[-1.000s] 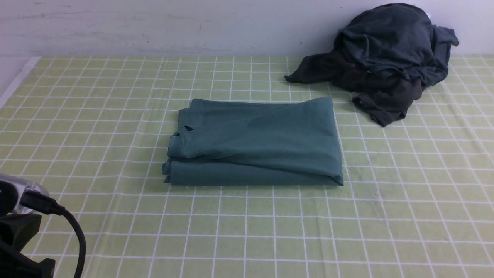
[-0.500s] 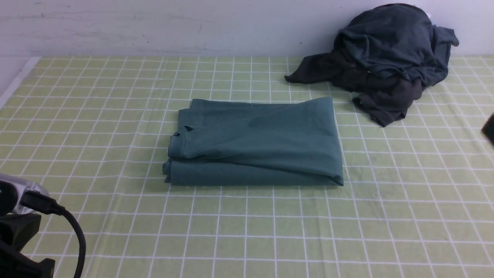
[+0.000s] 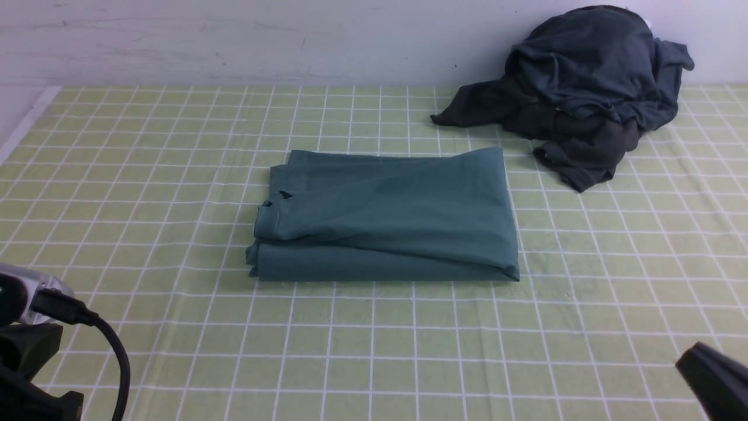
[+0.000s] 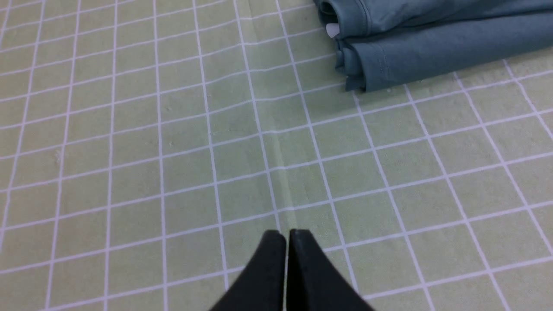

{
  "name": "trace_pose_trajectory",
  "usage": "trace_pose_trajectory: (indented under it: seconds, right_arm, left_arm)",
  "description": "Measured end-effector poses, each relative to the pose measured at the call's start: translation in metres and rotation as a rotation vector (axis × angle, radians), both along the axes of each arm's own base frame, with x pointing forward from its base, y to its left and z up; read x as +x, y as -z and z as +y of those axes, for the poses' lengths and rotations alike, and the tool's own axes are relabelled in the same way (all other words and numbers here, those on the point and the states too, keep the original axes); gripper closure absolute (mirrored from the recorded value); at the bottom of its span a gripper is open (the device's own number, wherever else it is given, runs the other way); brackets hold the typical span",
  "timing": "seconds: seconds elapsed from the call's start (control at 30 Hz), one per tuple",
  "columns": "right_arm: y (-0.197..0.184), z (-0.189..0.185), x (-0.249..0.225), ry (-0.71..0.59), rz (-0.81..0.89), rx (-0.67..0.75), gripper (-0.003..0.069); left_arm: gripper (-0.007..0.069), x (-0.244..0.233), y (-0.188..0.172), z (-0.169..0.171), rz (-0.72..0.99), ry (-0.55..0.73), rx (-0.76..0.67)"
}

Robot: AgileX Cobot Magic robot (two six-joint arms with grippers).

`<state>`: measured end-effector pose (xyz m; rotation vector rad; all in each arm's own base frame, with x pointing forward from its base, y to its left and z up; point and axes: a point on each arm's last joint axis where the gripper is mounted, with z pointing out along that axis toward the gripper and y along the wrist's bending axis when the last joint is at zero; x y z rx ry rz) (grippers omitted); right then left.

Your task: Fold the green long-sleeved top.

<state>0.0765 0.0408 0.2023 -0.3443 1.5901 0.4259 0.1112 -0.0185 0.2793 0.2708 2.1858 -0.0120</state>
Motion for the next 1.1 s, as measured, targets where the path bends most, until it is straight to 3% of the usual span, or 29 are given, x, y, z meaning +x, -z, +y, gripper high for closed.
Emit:
trace_pose_trajectory:
  seconds: [0.07,0.2,0.47,0.63,1.1]
  right_arm:
    - [0.010,-0.003,-0.002,0.020,0.122,-0.009,0.0673]
    - [0.018,-0.012,-0.009,0.095,0.211,0.015,0.0673]
    - [0.012,-0.035,-0.020,0.371,0.037,-0.053,0.0673]
    - [0.013,-0.043,-0.020,0.506,0.042,-0.085,0.0673]
    - [0.020,-0.045,-0.021,0.526,0.098,-0.211,0.0673]
  left_arm:
    - [0.0628,0.000,0.000,0.000,-0.001,0.000,-0.001]
    - [0.0628,0.000,0.000,0.000,-0.001,-0.001,-0.002]
    - [0.0628,0.000,0.000,0.000,-0.001,-0.003,-0.003]
    - [0.0628,0.000,0.000,0.000,-0.001,-0.003,-0.004]
    - [0.0628,0.000,0.000,0.000,-0.001,-0.003,-0.004]
